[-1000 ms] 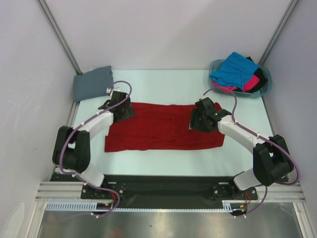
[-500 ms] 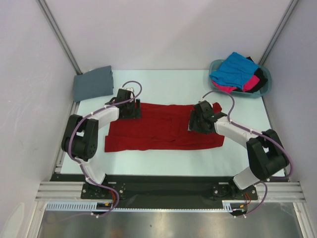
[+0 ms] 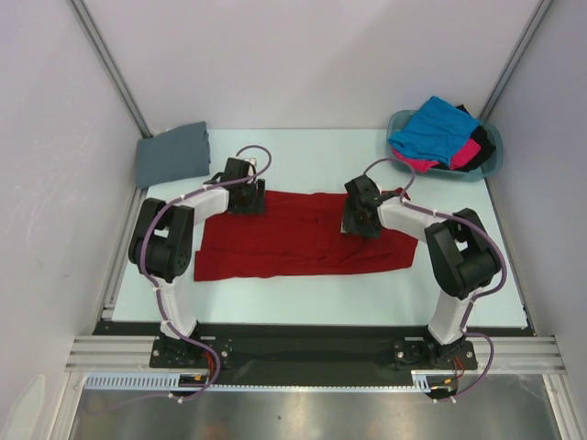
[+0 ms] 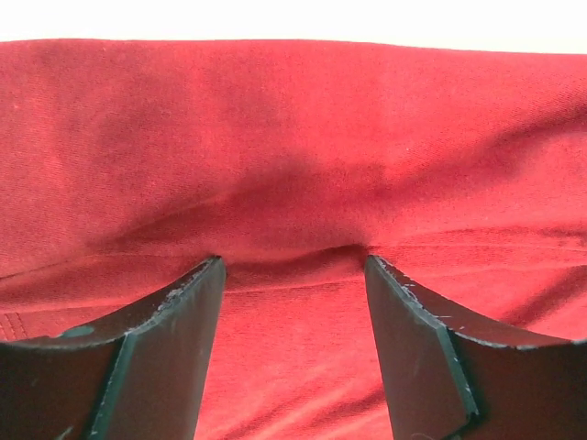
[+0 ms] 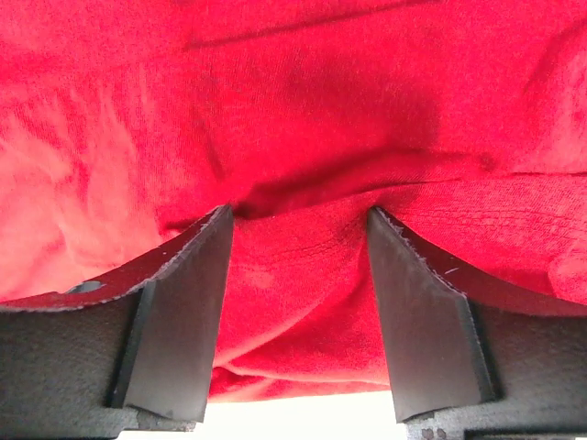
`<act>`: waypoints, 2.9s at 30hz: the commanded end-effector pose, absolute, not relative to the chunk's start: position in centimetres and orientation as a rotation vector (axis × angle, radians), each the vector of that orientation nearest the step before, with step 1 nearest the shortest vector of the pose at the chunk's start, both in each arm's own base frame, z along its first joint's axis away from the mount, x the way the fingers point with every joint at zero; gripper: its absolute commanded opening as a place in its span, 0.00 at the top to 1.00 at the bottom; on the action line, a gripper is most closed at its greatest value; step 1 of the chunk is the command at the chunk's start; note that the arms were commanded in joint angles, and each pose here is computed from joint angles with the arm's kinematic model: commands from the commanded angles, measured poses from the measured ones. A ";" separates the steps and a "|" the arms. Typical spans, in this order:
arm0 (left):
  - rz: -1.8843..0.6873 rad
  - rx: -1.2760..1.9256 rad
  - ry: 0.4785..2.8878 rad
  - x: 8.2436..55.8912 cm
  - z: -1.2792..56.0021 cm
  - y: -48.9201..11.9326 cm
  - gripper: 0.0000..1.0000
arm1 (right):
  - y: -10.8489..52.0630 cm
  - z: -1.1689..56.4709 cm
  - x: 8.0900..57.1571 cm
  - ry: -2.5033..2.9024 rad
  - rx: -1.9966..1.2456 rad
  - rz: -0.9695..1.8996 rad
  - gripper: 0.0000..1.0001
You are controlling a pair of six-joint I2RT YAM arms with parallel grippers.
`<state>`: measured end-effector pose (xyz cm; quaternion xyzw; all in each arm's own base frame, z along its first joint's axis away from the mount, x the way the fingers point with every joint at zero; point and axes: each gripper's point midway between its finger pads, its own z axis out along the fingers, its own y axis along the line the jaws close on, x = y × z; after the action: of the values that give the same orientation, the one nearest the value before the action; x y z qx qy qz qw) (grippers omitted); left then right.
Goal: Fold and stack the t-shirts
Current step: Fold the tshirt
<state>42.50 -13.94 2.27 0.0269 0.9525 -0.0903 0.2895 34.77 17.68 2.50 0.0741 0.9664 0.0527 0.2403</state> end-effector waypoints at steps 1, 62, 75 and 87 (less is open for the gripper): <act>-0.206 0.048 2.650 40.4 0.4 -13.9 0.31 | 17.6 2.5 37.0 2.615 0.233 0.109 0.36; -0.302 -0.008 2.559 22.7 12.7 -19.4 0.22 | 27.5 15.8 53.9 2.250 -0.386 0.588 0.24; 0.154 0.329 2.561 32.5 11.0 -21.3 0.20 | 21.4 16.4 49.2 2.369 -0.188 0.232 0.23; 0.176 0.473 2.652 28.3 5.2 -19.4 0.20 | 21.2 6.8 48.6 2.545 -0.148 0.031 0.25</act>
<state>28.58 -18.52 3.98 0.1523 0.9633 0.0958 0.1990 48.05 21.70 5.74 -0.0737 0.9572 0.0351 0.2776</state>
